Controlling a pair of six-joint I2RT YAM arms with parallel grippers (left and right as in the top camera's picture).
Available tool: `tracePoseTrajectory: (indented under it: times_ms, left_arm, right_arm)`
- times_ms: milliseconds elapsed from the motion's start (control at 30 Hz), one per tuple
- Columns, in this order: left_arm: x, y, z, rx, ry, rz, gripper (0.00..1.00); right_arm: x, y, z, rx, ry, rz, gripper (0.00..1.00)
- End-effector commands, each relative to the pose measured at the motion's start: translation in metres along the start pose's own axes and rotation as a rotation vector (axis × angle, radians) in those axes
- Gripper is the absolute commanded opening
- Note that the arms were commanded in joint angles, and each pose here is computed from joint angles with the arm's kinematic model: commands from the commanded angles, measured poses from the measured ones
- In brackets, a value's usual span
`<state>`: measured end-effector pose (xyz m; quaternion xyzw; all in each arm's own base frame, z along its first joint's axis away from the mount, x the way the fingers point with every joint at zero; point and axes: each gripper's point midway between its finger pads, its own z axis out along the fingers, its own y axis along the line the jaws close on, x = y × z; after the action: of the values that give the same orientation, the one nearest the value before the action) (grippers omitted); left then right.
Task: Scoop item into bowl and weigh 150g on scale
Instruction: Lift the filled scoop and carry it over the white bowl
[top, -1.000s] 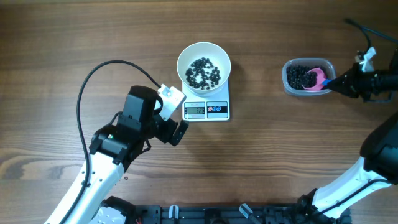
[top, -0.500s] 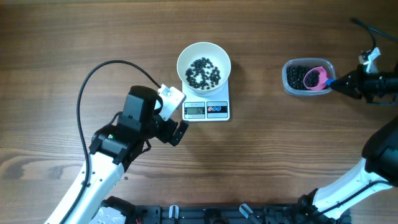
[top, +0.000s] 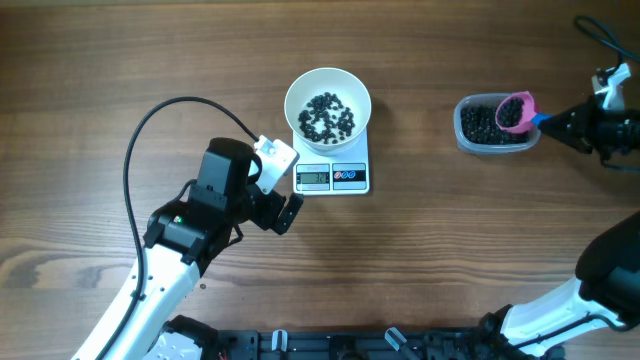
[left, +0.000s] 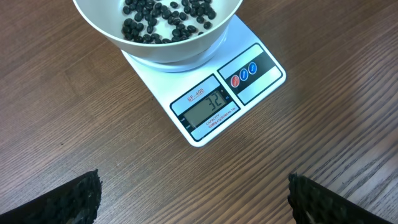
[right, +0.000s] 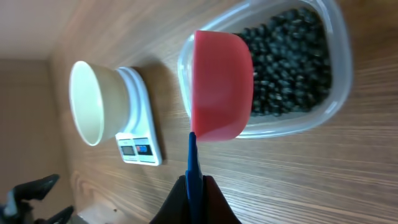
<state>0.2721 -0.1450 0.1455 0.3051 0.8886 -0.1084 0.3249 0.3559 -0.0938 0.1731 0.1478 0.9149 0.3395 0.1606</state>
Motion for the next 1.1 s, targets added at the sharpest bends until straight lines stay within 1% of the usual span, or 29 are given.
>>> tracePoseTrajectory:
  times_ms: [0,167,400,667,967,1067]
  left_arm:
    - [0.002,0.0,0.001,0.004,0.007,0.004,1.0]
    - [0.002,0.0,0.001,0.004,0.007,0.004,1.0]
    - [0.002,0.0,0.001,0.004,0.006,0.004,1.0]
    - [0.002,0.0,0.001,0.004,0.007,0.004,1.0]
    - [0.002,0.0,0.001,0.004,0.007,0.004,1.0]
    - [0.002,0.0,0.001,0.004,0.007,0.004,1.0]
  right_arm:
    - [0.003,0.032,-0.003,-0.074,-0.016,-0.038,0.04]
    - [0.01,0.058,0.012,-0.119,0.03,-0.078,0.04]
    - [0.022,0.105,0.048,-0.173,0.114,-0.159,0.04]
    - [0.025,0.172,0.072,-0.361,0.131,-0.245,0.04]
    - [0.042,0.219,0.102,-0.403,0.178,-0.33,0.04]
    - [0.047,0.227,0.114,-0.373,0.188,-0.347,0.04]
